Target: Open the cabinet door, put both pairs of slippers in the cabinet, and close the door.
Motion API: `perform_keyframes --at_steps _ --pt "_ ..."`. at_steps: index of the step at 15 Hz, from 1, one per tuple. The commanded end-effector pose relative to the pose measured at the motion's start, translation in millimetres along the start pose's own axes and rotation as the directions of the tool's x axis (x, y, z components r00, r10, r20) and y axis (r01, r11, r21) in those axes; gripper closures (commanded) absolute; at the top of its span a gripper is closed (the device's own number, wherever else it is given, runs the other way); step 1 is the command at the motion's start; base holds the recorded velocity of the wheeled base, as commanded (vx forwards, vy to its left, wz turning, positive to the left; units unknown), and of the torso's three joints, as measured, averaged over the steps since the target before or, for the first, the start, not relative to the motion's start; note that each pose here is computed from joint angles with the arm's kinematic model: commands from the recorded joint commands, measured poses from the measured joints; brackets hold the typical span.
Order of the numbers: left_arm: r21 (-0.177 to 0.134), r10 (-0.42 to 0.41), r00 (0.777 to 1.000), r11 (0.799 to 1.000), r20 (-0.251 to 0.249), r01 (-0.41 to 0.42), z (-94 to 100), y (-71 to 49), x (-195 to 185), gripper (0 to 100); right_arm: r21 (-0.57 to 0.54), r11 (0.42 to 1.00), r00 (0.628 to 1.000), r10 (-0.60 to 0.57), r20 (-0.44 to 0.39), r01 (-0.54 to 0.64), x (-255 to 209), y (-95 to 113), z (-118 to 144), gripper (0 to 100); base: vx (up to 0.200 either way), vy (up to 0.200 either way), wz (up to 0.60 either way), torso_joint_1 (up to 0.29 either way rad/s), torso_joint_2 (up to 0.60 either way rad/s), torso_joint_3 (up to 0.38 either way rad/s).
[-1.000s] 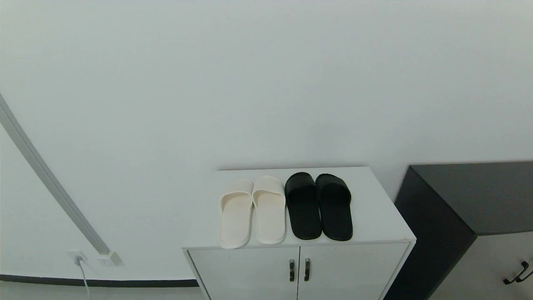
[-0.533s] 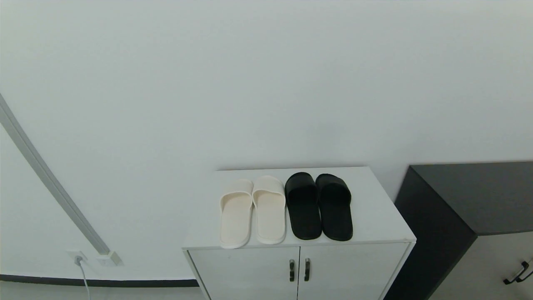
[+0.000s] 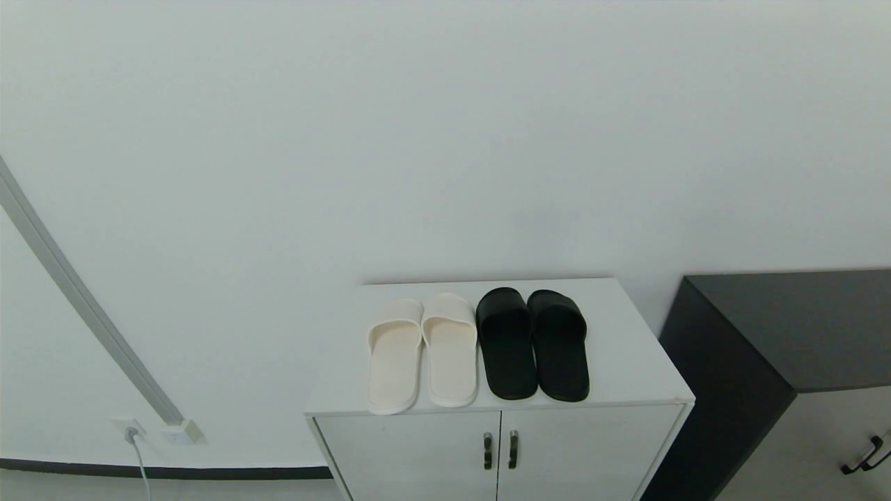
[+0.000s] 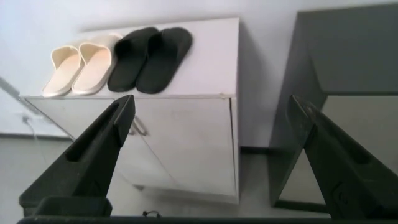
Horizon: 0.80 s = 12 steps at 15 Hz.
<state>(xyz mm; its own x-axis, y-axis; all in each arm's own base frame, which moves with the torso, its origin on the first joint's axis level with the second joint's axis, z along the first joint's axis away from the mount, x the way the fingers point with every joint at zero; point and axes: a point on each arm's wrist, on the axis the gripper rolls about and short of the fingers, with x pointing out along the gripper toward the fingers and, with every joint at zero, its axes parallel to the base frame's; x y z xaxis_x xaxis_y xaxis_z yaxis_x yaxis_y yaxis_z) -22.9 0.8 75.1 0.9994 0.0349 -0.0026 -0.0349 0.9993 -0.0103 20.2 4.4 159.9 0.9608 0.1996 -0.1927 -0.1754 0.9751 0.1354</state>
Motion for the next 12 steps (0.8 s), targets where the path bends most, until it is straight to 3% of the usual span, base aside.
perform_keyframes --at_steps 1,3,6,8,12 --pt "0.0 0.0 1.0 1.0 -0.001 0.0 0.3 0.0 0 100 0.0 0.996 0.976 0.084 -0.202 -0.086 71 4 14 0 0.0 0.0 0.0 0.0 0.0 0.0" --pt "0.004 -0.001 1.0 1.0 -0.001 0.001 0.3 0.0 0 100 -0.019 0.995 0.972 0.09 -0.219 -0.096 103 29 15 0 0.0 0.0 0.0 0.0 0.0 0.0" --pt "0.004 -0.003 1.0 1.0 -0.001 0.003 0.3 -0.1 0 100 -0.014 0.996 0.974 0.081 -0.213 -0.086 148 83 11 0 0.0 0.0 0.0 0.0 0.0 0.0" --pt "0.004 -0.003 1.0 1.0 -0.001 0.003 0.3 -0.1 0 100 0.018 0.998 0.969 0.068 -0.237 -0.065 185 104 2 0 0.0 0.0 0.0 0.0 0.0 0.0" --pt "0.004 -0.003 1.0 1.0 -0.001 0.003 0.3 -0.1 0 100 0.0 1.0 0.981 0.011 -0.192 -0.012 237 147 -14 0 0.0 0.0 0.0 0.0 0.0 0.0"
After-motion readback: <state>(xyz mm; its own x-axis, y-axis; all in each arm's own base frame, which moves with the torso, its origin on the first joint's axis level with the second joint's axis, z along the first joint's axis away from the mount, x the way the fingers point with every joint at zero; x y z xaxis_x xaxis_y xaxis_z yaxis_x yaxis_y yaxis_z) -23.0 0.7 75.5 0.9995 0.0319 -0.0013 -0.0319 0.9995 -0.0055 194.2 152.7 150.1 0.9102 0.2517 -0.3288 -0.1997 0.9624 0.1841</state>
